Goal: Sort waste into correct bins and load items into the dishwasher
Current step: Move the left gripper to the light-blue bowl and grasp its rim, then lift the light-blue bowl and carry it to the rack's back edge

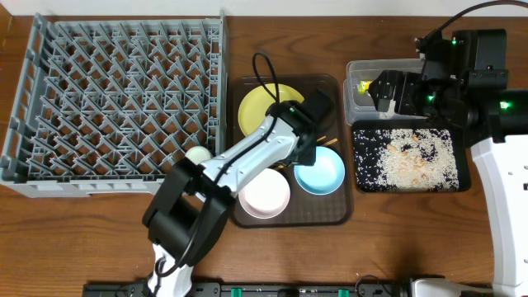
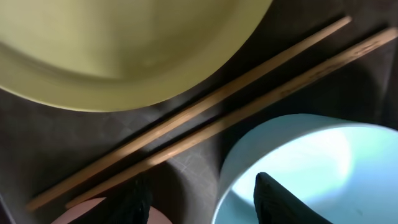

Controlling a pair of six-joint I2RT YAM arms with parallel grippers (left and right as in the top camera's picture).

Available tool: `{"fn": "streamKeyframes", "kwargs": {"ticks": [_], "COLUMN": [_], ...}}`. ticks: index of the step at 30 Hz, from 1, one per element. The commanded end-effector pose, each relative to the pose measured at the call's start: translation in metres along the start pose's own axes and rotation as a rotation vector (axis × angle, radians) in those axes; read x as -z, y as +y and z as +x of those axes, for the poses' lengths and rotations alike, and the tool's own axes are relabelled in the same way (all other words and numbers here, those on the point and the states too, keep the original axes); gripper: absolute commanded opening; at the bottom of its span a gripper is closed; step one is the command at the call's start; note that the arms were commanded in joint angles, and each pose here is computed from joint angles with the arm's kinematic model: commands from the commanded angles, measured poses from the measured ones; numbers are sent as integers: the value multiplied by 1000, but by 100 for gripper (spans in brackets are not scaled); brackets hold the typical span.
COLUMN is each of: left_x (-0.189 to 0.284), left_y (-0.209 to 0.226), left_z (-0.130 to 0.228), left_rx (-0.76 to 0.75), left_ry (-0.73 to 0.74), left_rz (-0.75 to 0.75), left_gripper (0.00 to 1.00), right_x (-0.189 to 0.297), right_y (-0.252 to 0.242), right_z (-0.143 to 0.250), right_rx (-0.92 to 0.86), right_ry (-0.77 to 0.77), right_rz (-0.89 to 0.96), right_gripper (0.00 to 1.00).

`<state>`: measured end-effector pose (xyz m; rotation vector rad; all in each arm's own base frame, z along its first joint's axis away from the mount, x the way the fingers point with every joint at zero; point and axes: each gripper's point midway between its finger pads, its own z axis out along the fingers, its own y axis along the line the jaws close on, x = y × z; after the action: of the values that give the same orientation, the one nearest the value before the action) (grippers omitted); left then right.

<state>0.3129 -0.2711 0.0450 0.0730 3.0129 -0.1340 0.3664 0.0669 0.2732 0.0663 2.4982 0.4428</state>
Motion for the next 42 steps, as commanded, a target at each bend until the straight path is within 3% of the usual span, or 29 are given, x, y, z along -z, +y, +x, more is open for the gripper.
{"fn": "streamKeyframes", "kwargs": {"ticks": [1,5,12,26,34,42], "left_x": [-5,-5,-9,-17,-17,15], "left_y": [1,0,-5,-16,-16,-20], "left_z": [4,3,5,13,13,6], "left_rx": [-2,-9,-38,-65,-61,-80], "left_ry": [23,19,19,47,46,-15], "left_rz": [2,7,22,99,100,139], "left_gripper": [54,45,38,37,8,7], "right_x": [-2,-2,-2,-2,-2,-2], "right_y": [-7,-7,-7,-7,-7,-7], "right_z": [1,1,1,1,1,1], "right_rx": [-22,-22,-22,-22,-22,-22], "right_ry": [5,5,5,5,5,5], "right_rz": [18,18,18,18,18,18], "right_gripper": [99,99,99,99,99,99]}}
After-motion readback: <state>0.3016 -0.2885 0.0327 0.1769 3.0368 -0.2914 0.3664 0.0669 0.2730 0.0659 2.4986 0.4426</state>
